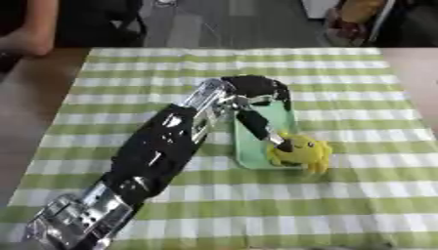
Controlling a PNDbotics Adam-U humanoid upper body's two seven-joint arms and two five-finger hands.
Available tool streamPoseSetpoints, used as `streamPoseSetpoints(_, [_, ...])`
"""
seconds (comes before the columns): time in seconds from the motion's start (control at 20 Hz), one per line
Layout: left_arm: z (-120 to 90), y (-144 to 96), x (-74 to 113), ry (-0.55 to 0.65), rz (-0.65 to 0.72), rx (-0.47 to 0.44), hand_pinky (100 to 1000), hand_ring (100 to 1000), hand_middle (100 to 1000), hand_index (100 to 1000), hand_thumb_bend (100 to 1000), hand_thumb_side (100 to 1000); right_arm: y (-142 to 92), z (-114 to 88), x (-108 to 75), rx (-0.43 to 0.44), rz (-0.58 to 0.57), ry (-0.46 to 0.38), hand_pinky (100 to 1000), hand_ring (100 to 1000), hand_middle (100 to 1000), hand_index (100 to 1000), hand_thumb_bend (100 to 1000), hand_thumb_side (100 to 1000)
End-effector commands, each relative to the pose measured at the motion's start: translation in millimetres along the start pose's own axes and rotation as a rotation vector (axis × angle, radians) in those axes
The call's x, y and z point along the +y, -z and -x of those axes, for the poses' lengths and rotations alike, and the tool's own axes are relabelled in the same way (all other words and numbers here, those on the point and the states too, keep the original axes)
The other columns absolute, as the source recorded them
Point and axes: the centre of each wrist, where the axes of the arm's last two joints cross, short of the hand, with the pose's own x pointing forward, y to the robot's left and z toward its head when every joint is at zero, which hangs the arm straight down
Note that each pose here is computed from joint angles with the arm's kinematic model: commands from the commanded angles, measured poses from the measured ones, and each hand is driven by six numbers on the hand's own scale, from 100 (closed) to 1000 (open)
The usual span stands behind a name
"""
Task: Pick up objects on the table and place them in the box.
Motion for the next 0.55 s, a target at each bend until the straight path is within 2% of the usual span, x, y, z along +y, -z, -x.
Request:
streamPoseSetpoints(0.05, [0.8, -1.2, 11.0, 0.026, -0.018, -0.002, 632, 790, 851, 820, 809, 797, 5.5, -5.8, -5.0, -0.029, 0.007, -0.008, 679, 752, 776, 880, 100, 842])
streamPoseSetpoints(0.55, [2.5, -2.9, 12.5, 0.028, -0.020, 0.020, 644, 795, 852, 821, 831, 789, 5.3, -5.5, -5.3, -0.028, 0.008, -0.008, 679, 752, 776, 880, 100, 842])
